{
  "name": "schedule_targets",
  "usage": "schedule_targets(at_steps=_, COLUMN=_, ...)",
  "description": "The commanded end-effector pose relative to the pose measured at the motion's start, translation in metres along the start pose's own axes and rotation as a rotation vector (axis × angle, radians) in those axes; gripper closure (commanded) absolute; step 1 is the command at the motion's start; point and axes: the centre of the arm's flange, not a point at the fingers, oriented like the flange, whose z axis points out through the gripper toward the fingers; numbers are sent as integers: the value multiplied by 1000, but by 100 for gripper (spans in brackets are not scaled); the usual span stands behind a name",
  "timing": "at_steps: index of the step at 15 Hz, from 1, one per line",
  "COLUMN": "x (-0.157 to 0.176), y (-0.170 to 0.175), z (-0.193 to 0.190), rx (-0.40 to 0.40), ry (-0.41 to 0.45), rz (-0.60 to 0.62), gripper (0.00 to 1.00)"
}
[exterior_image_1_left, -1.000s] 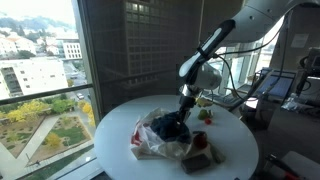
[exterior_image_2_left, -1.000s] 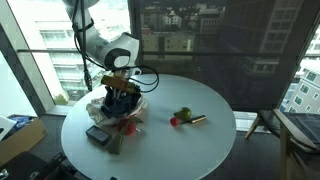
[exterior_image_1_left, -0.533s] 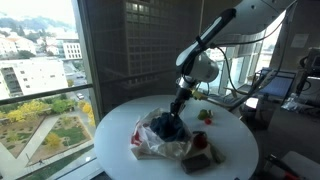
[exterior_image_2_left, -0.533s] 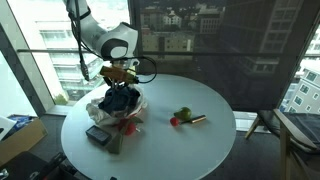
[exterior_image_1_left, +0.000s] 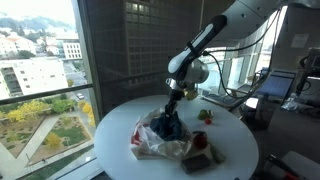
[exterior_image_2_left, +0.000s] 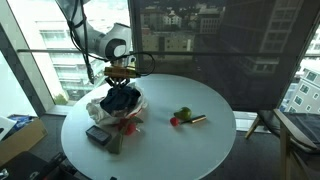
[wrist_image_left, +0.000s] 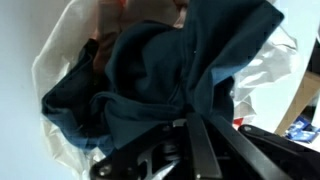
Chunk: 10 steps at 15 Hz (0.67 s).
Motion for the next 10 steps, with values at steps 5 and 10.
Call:
schedule_targets(at_steps=5, x=31, y=14, z=73, rx=-29, ry=-112, rz=-103, gripper=99)
schedule_targets(at_steps=10, x=33, y=20, z=85, rx=28, ry=-192, rz=-88, gripper=99)
